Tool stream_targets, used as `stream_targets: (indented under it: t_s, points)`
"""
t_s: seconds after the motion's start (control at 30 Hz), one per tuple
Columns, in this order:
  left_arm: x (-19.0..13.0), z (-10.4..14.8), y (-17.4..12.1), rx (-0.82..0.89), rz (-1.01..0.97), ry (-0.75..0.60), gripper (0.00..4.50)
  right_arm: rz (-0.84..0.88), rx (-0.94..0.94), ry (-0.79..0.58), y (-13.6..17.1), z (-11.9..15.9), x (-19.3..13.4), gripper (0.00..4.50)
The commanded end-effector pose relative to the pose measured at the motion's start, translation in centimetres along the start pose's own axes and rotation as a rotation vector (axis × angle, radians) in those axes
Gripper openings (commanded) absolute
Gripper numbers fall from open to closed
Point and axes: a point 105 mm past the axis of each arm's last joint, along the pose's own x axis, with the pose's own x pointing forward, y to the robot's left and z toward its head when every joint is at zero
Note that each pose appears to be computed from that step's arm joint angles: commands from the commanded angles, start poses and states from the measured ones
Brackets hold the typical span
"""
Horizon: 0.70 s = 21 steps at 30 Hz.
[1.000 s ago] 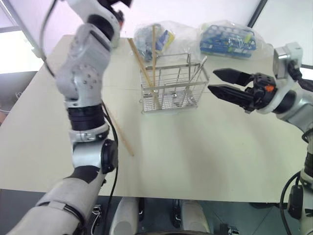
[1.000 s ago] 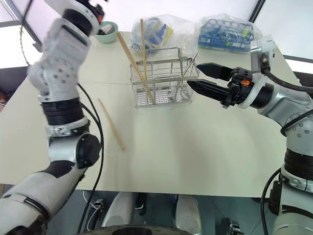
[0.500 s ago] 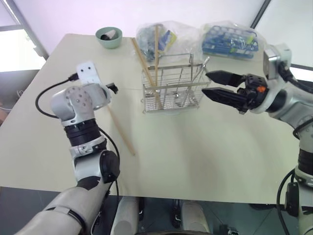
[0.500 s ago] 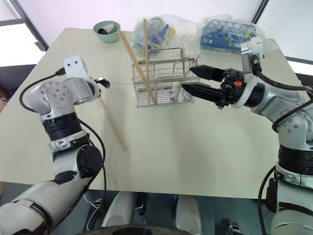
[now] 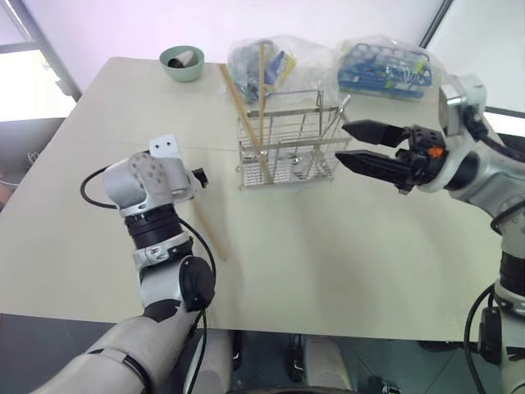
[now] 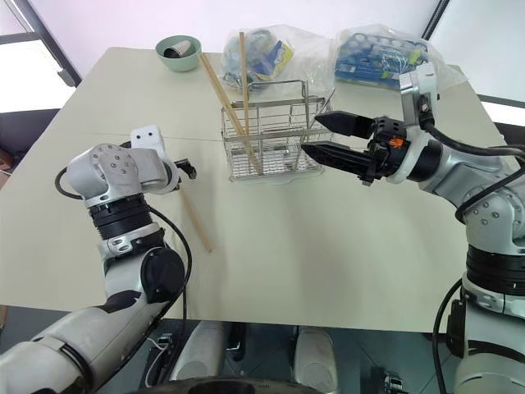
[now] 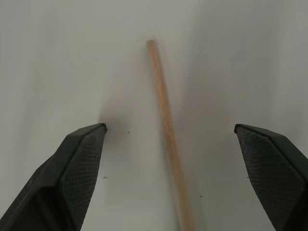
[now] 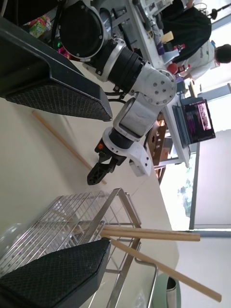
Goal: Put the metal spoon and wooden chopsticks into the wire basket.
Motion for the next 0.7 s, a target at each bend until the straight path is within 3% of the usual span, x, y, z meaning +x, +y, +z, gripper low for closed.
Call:
stream_targets:
  t_s: [0.03,0.23,0.33,0.4,0.47,0.57,0.7]
  points:
    - [-0.1,0.6,-0.6,-0.006,-0.026,-0.022,3.15,-0.005,-0.05,-0.032,0.4,1.1,-0.2,3.99]
    - [0.0,0.9,-0.4,-0.017,-0.016,-0.03,0.11,-0.023,-0.053,-0.043,0.3,1.3,-0.3,3.99]
    - [-0.3,2.2,-0.2,-0.004,-0.008,-0.11,0.04,-0.026,-0.053,-0.044,0.2,1.3,-0.4,3.99]
    - [-2.1,7.2,0.4,0.046,0.024,-0.399,0.04,-0.031,-0.057,-0.034,0.1,1.2,-0.4,3.99]
    - [-4.1,10.9,0.7,0.012,0.0,-0.596,0.04,-0.034,-0.062,-0.025,0.1,1.2,-0.5,3.99]
    - [-9.5,17.4,1.2,-0.088,-0.102,-0.959,0.04,-0.034,-0.067,-0.021,0.1,1.5,-0.8,3.99]
    - [-16.8,21.8,-0.3,-0.249,-0.448,-1.242,0.04,-0.041,-0.066,-0.008,-0.1,1.4,-1.1,3.99]
